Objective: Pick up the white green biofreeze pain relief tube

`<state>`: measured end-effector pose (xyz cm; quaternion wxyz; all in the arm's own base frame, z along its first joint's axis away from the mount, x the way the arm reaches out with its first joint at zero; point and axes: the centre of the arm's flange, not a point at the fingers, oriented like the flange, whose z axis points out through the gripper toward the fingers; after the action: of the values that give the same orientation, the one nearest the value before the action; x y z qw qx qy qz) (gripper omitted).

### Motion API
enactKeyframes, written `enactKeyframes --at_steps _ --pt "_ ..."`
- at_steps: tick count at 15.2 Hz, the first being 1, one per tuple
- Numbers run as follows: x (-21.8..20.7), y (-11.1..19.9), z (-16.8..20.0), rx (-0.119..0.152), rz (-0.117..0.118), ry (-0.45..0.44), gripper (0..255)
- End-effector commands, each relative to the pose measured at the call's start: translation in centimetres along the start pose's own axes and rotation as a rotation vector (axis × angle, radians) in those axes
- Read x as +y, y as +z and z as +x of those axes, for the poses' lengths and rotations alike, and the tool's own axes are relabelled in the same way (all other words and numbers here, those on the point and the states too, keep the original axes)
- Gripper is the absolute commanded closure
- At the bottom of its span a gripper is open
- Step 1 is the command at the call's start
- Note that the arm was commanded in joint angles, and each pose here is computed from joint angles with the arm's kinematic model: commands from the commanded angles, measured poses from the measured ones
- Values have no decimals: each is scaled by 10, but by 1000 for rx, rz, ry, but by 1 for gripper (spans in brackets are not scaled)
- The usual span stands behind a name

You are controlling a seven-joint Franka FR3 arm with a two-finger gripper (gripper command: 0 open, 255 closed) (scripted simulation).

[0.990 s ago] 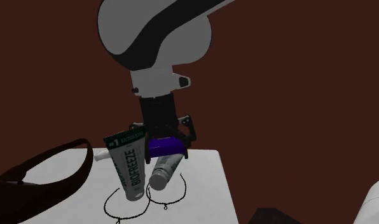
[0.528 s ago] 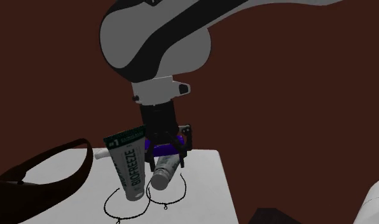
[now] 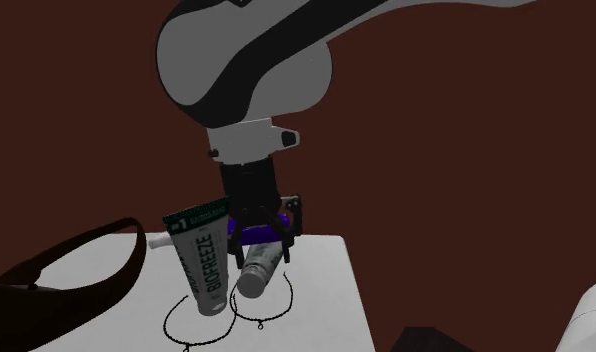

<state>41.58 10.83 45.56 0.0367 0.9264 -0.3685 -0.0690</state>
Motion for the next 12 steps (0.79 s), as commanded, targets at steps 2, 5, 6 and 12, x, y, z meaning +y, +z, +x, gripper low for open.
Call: enactKeyframes --at_steps 2,5,6,12 --pt "1 -12 -1 -1 0 0 255" --pt "3 -28 -2 -1 0 0 255" --pt "4 -33 -3 -1 0 0 255" --pt "8 -64 -6 -1 0 0 255"
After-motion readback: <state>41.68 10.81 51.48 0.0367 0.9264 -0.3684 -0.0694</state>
